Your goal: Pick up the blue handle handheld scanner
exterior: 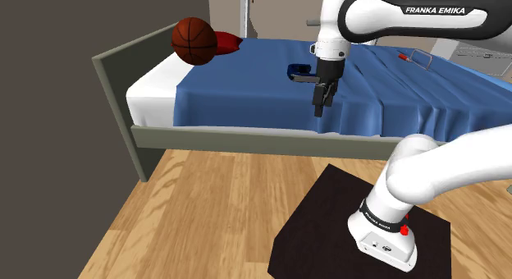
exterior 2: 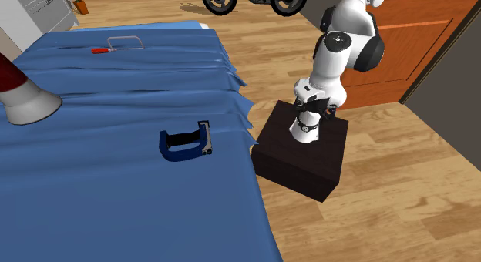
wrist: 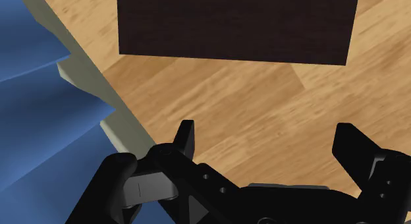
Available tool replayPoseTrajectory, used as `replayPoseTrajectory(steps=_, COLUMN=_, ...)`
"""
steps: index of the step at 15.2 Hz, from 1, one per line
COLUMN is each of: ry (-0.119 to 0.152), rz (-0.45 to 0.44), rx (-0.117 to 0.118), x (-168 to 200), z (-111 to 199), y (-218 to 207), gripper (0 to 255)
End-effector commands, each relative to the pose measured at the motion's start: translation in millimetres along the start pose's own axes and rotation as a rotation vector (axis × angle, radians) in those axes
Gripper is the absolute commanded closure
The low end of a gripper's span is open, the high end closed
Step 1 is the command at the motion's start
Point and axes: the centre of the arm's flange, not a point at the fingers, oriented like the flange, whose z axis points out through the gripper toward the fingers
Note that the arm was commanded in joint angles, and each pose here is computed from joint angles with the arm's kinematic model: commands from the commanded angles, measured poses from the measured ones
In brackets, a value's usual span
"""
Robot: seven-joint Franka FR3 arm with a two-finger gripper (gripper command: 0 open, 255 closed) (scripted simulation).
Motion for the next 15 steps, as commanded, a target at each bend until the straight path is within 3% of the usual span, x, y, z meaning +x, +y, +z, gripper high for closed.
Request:
replayPoseTrajectory(steps=1, ry=0.0, rz=0.0, rx=0.0, x=0.0, z=0.0, y=0.0, gripper=0)
replayPoseTrajectory(steps=15, ry=0.031, rz=0.323, rx=0.013, x=127.1, z=-11.2, y=128.8, gripper=0)
